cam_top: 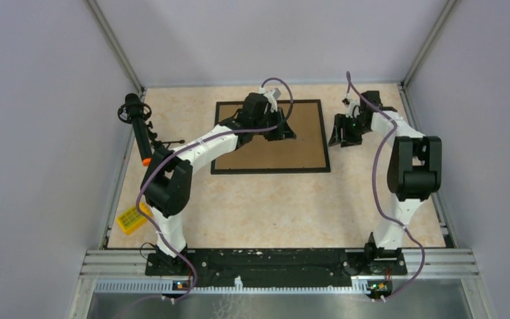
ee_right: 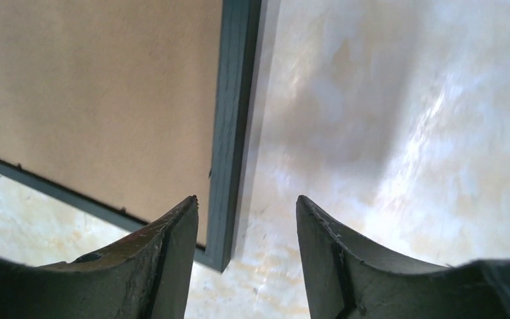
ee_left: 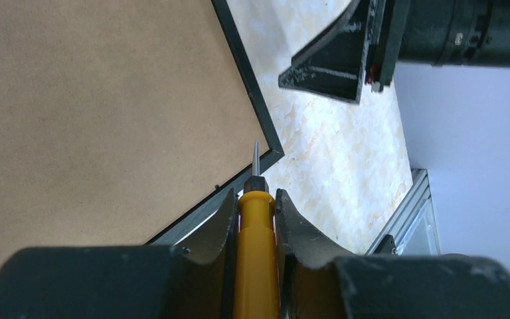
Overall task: Take the photo out of the frame
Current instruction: Release the photo frame item from the photo frame, then adjust the photo frame at the center of the board.
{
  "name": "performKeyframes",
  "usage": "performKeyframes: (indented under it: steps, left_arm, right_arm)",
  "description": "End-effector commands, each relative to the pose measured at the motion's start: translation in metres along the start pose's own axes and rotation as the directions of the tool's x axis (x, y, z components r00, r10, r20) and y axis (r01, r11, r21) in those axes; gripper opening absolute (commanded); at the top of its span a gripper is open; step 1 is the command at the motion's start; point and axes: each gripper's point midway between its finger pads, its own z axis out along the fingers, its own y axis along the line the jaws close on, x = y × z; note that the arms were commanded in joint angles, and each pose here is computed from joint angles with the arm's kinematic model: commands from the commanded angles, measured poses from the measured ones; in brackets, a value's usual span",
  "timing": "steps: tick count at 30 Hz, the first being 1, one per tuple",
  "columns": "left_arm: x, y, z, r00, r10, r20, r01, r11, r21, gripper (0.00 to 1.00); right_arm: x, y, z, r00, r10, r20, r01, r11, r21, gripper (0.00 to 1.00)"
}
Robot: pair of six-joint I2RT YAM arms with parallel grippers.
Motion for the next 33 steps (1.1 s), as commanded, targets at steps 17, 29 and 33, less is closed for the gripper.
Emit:
performKeyframes:
  steps: [17,29,33]
  left_arm:
    - [-0.03,-0.027,-0.032,0.992,0.062,0.114,-0.069,0.996,0.062,0.0]
    - [-0.029,-0.018,-0.031,0.993,0.061,0.104,-0.067,0.996,0.052,0.0]
    - [-0.027,-0.016,-0.03,0.993,0.064,0.099,-0.069,0.997,0.047,0.0]
  right_arm:
    - [0.063,0.012,0.024,0.993,-0.093,-0.079,0.104,0.983,0.154,0.04]
    - [0.03,-0.061,0.031,0.811,-0.53,-0.248,0.579,0.787,0.212,0.0]
    - [-0.007,-0.073,0.029,0.689,-0.69,-0.221,0.725,0.658,0.205,0.0]
